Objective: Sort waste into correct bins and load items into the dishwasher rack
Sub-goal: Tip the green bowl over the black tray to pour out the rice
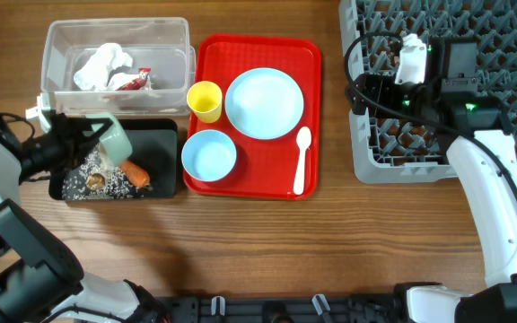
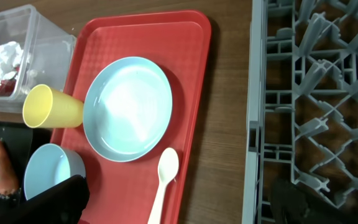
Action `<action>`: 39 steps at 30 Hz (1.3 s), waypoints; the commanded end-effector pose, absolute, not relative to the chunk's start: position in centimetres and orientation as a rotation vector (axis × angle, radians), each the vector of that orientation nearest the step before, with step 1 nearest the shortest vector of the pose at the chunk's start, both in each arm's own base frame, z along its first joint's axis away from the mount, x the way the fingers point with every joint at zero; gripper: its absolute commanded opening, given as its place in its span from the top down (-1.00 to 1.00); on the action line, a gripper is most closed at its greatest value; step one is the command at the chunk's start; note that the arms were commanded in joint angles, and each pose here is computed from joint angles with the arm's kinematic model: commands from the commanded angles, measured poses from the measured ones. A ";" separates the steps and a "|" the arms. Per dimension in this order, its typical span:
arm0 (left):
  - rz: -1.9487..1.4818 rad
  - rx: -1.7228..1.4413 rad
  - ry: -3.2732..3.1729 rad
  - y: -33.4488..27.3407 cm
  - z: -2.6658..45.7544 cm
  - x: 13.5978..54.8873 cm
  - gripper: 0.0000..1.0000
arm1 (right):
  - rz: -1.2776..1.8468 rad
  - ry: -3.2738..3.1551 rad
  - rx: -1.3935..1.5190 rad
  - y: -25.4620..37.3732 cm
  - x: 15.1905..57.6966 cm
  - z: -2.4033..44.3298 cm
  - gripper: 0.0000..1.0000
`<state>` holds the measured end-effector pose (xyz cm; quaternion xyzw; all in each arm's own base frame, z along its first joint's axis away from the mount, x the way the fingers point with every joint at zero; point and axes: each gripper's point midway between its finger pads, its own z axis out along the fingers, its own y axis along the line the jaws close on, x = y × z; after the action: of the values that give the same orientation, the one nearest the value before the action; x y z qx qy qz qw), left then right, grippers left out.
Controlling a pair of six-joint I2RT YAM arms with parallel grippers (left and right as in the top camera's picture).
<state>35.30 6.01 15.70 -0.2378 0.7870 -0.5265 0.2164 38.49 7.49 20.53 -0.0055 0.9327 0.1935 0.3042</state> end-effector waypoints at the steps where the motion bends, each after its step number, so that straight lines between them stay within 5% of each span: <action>1: -1.537 -0.568 2.076 5.4 18.1 35.3 0.92 | 0.495 2.489 -0.028 7.3 38.4 19.8 -0.91; 8: -1.785 -0.538 1.873 4.6 22.0 35.2 0.92 | 0.494 2.489 -0.030 7.3 38.4 19.8 -0.91; 29: -1.966 -0.836 1.865 4.8 22.1 35.3 0.92 | 0.493 2.485 -0.032 7.3 38.5 19.8 -0.91; 34: -1.651 -1.051 2.102 5.9 16.9 35.4 0.92 | 0.493 2.489 -0.030 7.3 38.4 19.8 -0.91; 39: -1.721 -1.104 2.064 5.7 17.5 35.7 0.92 | 0.494 2.484 -0.032 7.3 38.5 19.8 -0.93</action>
<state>35.78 5.73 17.34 -0.3574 0.7085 -0.5948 0.1283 38.41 7.48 20.46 -0.0051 0.9334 0.1935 0.3020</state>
